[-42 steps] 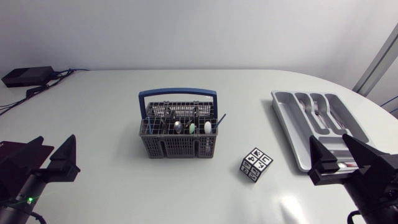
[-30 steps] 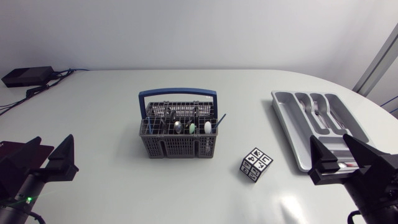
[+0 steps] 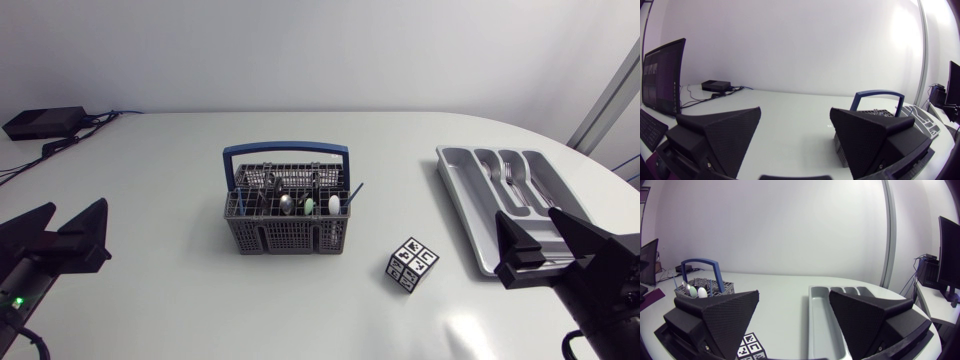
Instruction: Transfer all utensils from the basket to the drawer tray.
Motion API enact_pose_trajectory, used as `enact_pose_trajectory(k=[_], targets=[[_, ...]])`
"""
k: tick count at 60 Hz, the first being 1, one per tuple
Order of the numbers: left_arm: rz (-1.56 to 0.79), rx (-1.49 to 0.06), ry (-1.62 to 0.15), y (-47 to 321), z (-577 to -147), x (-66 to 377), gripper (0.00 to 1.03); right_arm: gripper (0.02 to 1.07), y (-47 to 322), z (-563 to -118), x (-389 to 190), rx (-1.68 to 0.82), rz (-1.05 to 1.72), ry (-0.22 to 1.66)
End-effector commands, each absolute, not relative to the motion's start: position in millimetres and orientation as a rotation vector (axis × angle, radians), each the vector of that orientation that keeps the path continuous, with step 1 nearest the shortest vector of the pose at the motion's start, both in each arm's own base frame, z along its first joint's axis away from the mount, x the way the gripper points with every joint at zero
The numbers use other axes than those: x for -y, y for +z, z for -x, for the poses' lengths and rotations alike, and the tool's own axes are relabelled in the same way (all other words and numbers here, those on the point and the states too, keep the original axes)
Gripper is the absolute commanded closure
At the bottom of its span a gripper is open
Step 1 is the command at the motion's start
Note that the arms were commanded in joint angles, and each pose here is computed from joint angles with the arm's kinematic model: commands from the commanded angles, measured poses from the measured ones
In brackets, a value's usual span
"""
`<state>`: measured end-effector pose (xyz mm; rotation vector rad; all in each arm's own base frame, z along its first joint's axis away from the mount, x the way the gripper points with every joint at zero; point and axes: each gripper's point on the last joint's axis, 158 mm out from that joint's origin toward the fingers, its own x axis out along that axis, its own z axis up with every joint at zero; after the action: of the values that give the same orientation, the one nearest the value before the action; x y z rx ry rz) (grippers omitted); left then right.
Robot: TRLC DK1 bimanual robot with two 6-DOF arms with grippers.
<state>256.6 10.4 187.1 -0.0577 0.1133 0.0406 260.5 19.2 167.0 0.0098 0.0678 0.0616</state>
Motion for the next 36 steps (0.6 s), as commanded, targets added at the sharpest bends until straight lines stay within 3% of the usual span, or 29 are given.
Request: enact_pose_trajectory(k=[1,20,36], targets=[[0.094,-0.150,0.027,195.6,-262.4,-5.6,0.10,0.06,176.3,-265.4,-22.2,-0.075,0.002,0.068],[-0.158,-0.525,-0.109,167.4,-289.1,24.9,0.12,0.06,164.5,-290.7,-38.2,-0.283,0.000,0.109],[-0.179,-0.673,-0.455,149.6,-285.3,92.1,0.12,0.07,142.7,-297.4,-64.6,-0.544,0.042,0.184]])
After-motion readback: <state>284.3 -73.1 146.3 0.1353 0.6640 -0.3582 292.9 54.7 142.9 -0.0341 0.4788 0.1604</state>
